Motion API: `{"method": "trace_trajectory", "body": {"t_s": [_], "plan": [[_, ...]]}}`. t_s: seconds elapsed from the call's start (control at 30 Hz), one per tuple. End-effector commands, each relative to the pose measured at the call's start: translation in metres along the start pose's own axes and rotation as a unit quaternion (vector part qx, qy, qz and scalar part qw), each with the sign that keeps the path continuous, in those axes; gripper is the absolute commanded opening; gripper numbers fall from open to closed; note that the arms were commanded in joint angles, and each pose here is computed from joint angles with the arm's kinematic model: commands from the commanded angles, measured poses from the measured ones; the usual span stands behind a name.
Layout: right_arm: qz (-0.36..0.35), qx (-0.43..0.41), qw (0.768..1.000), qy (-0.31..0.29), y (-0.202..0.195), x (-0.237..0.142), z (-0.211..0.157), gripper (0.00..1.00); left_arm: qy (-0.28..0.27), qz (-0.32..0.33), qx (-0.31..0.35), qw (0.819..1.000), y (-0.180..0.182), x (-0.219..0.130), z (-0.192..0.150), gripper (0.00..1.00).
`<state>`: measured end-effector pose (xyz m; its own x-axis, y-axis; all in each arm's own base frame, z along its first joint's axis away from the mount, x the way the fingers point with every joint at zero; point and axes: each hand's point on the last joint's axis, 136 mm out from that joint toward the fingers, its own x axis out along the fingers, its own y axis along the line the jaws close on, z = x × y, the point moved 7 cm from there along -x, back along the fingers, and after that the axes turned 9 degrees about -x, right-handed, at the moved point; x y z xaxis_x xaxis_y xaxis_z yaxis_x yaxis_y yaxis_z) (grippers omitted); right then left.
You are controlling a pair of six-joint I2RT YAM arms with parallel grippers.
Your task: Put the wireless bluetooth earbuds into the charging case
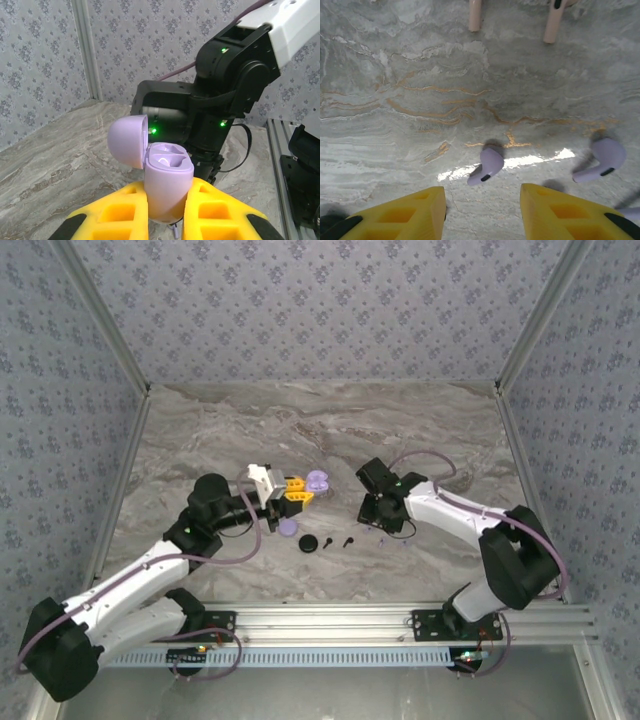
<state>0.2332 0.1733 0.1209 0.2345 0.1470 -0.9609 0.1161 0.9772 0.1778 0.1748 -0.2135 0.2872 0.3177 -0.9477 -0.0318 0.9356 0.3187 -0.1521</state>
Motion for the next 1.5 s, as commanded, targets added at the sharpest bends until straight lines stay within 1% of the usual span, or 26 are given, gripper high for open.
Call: {"method": "trace_trajectory", "body": {"t_s": [0.0, 0.13, 0.57, 0.77, 1.0, 1.2, 1.47], "plan": [[-0.011, 0.007, 1.0, -0.007, 0.007, 0.002, 0.006, 0.44, -0.004, -0.004, 0.019, 1.0, -0.005, -0.005, 0.003, 0.04], [-0.018, 0.006, 1.0, 0.0, 0.008, 0.008, 0.005, 0.42, -0.003, -0.003, 0.022, 1.0, -0.006, -0.007, 0.003, 0.04], [-0.034, 0.01, 0.999, 0.021, 0.008, 0.024, 0.002, 0.4, 0.0, 0.003, 0.027, 1.0, -0.007, -0.01, 0.005, 0.04], [-0.039, 0.01, 0.999, 0.027, 0.006, 0.03, -0.001, 0.38, 0.001, 0.004, 0.026, 1.0, -0.007, -0.01, 0.005, 0.04], [-0.047, 0.008, 0.998, 0.036, 0.002, 0.036, -0.005, 0.35, 0.002, 0.003, 0.025, 1.0, -0.007, -0.01, 0.005, 0.04], [-0.038, 0.006, 0.999, 0.035, 0.005, 0.042, -0.004, 0.3, 0.003, 0.003, 0.023, 1.0, -0.007, -0.01, 0.005, 0.04], [-0.029, -0.01, 0.999, 0.032, 0.007, 0.038, -0.003, 0.24, 0.007, 0.004, 0.02, 1.0, -0.007, -0.01, 0.003, 0.04]]}}
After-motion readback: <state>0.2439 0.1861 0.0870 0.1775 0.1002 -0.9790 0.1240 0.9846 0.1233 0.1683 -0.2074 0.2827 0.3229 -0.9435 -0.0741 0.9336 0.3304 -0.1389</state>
